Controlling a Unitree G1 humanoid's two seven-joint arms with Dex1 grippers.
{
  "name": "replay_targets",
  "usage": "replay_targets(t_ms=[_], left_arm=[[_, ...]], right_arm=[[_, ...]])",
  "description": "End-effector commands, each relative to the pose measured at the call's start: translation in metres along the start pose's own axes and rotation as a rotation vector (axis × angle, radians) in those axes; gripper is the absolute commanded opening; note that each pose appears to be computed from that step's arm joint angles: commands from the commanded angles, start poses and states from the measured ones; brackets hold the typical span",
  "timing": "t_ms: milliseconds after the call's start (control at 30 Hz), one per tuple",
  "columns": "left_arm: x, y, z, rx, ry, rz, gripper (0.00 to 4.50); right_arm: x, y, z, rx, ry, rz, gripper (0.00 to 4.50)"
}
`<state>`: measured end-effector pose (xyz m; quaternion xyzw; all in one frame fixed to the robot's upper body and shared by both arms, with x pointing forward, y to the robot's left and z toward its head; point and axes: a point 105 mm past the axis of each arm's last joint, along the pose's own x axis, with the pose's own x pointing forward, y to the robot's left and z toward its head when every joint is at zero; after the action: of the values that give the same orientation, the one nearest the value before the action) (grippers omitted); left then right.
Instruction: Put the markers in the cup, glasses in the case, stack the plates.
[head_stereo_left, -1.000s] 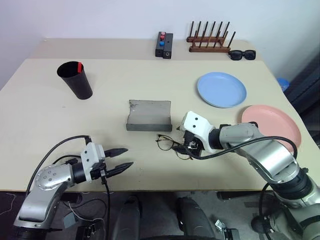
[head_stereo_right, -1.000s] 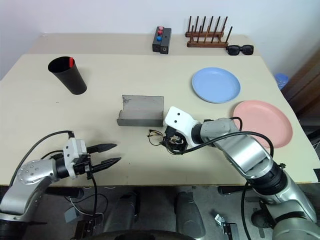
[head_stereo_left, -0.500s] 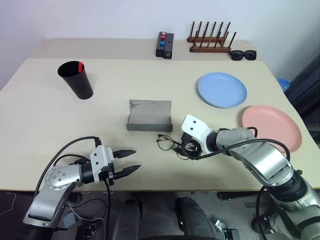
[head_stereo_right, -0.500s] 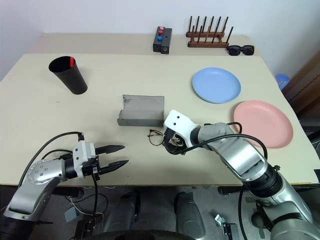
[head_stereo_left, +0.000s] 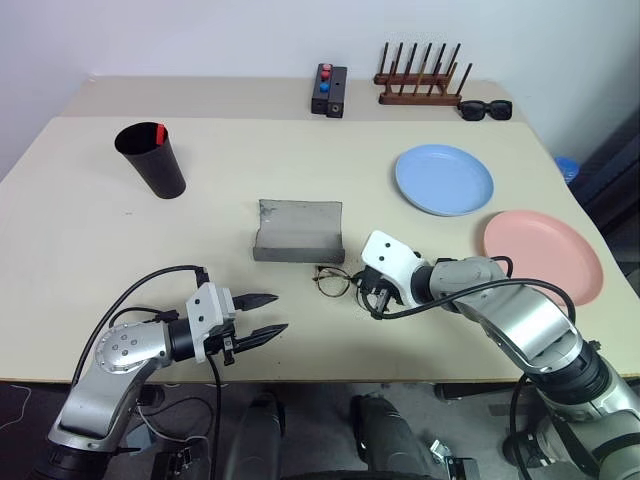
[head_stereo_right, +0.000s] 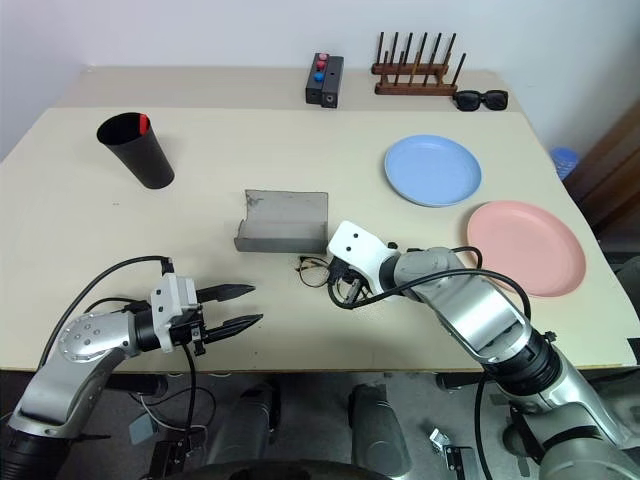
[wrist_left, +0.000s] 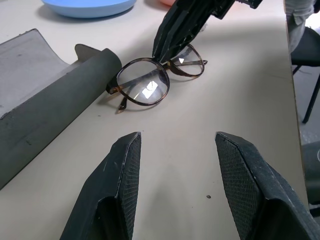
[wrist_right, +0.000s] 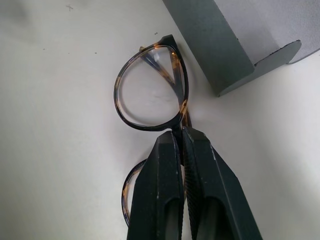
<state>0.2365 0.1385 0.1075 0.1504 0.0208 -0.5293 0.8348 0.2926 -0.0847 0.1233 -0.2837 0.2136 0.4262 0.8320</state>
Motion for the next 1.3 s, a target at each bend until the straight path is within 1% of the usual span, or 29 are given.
replay_targets(t_ms=[33, 367, 433, 567, 733, 800, 867, 1033, 1100, 1167, 1300], left_arm=[[-0.002, 0.002, 0.005, 0.023, -0.017, 0.006, 2.39], [-0.008, 0.009, 0.003, 0.025, -0.007, 0.054, 2.39], [-0.011, 0.012, 0.002, 0.016, -0.002, 0.084, 2.39], [-0.024, 0.025, -0.001, 0.003, 0.02, 0.169, 2.39], [-0.037, 0.043, 0.006, -0.013, 0.0, 0.253, 2.39], [-0.043, 0.051, 0.012, -0.04, -0.039, 0.293, 2.39], [-0.05, 0.055, 0.014, -0.057, -0.05, 0.315, 2.39], [-0.058, 0.051, 0.008, -0.061, -0.009, 0.32, 2.39], [-0.059, 0.049, 0.007, -0.063, -0.006, 0.322, 2.39], [-0.06, 0.047, 0.007, -0.068, -0.005, 0.324, 2.39], [-0.063, 0.045, 0.005, -0.087, -0.01, 0.339, 2.39]], right_arm=[[-0.003, -0.003, 0.006, -0.027, -0.02, -0.016, 0.13], [-0.021, -0.011, 0.028, -0.179, -0.099, 0.008, 0.13], [-0.028, -0.013, 0.039, -0.206, -0.131, 0.017, 0.13], [-0.034, -0.023, 0.074, -0.284, -0.221, 0.005, 0.13], [-0.013, -0.036, 0.117, -0.324, -0.313, -0.023, 0.13], [0.004, -0.041, 0.134, -0.308, -0.346, -0.023, 0.13], [0.022, -0.044, 0.142, -0.31, -0.355, -0.024, 0.13], [0.053, -0.045, 0.147, -0.33, -0.347, -0.002, 0.13], [0.063, -0.044, 0.142, -0.349, -0.327, 0.009, 0.13], [0.066, -0.045, 0.136, -0.362, -0.309, 0.016, 0.13], [0.061, -0.048, 0.121, -0.382, -0.268, 0.039, 0.13]])
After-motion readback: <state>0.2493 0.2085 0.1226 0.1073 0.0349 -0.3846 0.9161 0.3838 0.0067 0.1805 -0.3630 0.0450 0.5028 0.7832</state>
